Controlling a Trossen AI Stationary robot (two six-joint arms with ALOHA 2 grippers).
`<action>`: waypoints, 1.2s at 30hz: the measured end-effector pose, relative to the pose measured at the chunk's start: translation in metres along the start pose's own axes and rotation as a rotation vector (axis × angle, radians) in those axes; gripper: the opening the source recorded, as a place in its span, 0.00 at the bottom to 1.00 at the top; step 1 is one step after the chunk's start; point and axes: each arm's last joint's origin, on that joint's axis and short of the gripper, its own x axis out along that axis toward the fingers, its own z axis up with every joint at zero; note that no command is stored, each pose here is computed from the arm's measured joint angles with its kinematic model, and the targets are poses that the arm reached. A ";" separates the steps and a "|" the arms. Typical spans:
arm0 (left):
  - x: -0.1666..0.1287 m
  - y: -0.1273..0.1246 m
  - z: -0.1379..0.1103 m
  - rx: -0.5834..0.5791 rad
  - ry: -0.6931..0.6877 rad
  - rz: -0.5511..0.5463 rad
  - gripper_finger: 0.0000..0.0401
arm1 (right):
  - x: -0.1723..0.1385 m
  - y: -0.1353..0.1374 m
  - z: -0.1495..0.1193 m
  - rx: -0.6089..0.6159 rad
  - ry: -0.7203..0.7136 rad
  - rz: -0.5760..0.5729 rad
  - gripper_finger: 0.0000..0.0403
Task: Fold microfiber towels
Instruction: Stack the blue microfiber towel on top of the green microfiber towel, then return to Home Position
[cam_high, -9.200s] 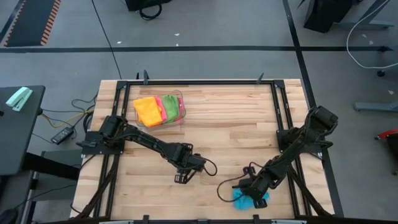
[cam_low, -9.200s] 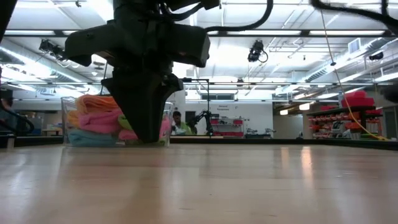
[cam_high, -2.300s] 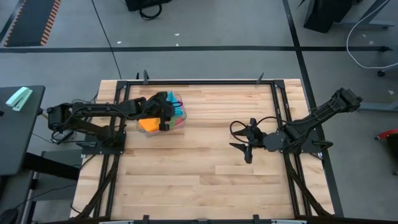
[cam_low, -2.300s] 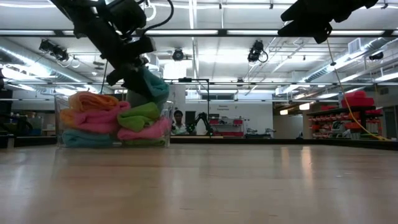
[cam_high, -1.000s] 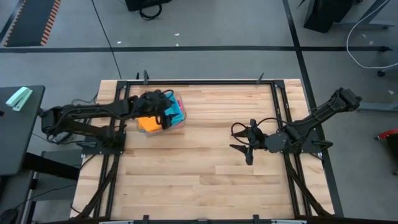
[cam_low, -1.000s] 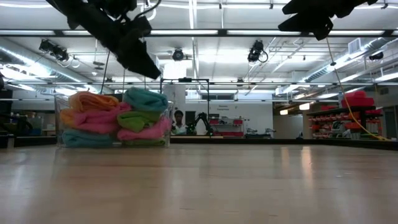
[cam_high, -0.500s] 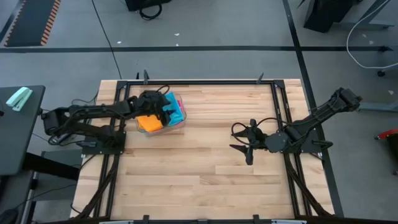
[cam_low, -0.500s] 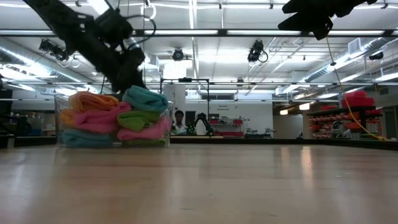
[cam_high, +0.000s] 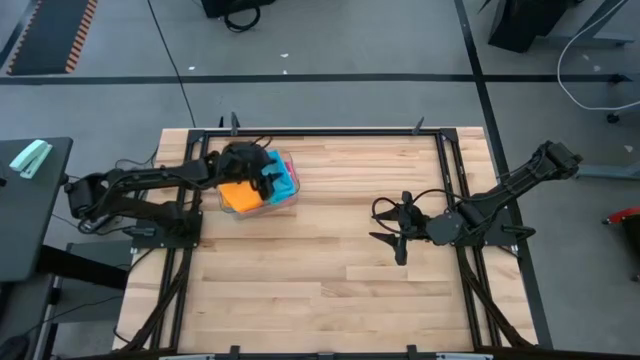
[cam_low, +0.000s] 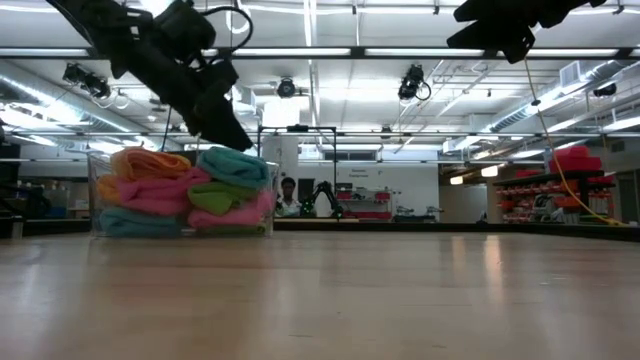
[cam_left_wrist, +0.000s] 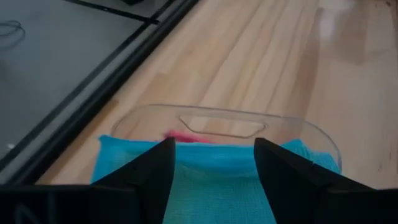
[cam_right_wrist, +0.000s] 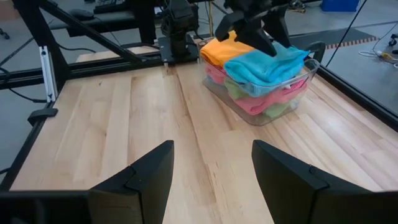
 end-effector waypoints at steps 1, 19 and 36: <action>-0.001 0.000 0.001 0.002 -0.006 0.006 0.57 | 0.000 0.000 0.000 -0.001 0.000 0.000 0.56; 0.034 -0.003 -0.020 -0.013 0.169 0.023 0.55 | 0.000 0.000 0.000 -0.005 0.002 -0.001 0.56; -0.041 -0.065 0.021 0.047 -0.064 -0.486 0.44 | 0.000 -0.002 -0.003 -0.045 0.021 -0.033 0.56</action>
